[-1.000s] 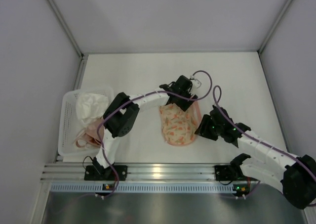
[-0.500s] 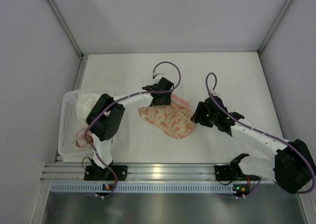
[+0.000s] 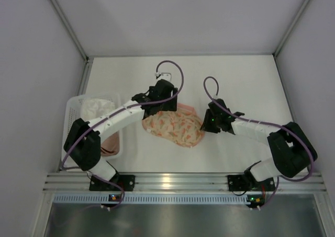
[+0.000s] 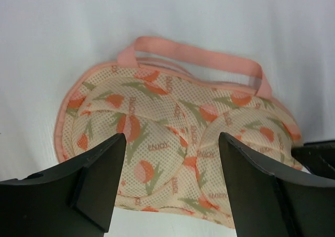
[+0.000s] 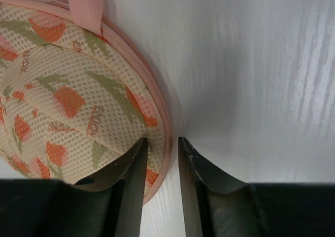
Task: Place the bra in the laundry bag and zip it closed
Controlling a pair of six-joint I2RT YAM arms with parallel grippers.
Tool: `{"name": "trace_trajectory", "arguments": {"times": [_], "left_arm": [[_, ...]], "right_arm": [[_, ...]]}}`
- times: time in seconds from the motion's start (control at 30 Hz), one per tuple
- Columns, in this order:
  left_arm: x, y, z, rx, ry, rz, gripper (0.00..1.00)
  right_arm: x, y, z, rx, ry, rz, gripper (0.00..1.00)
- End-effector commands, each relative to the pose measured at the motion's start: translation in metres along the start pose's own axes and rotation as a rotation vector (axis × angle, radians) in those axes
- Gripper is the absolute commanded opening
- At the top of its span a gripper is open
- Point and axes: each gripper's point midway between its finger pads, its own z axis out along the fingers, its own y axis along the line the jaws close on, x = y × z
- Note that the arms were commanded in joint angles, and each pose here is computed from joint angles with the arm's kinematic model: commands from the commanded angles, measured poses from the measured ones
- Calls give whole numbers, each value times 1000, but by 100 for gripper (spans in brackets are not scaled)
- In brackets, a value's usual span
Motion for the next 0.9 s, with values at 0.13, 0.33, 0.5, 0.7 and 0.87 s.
{"name": "trace_trajectory", "arguments": {"times": [0.13, 0.33, 0.5, 0.7, 0.87], "left_arm": [[44, -22, -8, 185, 79, 137, 76], [65, -35, -5, 204, 78, 191, 77], [80, -38, 13, 194, 111, 147, 77], [90, -42, 35, 152, 149, 88, 76], [98, -31, 46, 79, 172, -58, 77]], "right_arm": [[-61, 51, 20, -114, -115, -55, 24], [-89, 71, 24, -145, -135, -125, 24], [-85, 49, -9, -167, -165, -184, 48], [-49, 42, -36, -316, -214, -314, 58], [-12, 50, -33, -384, -175, -465, 60]]}}
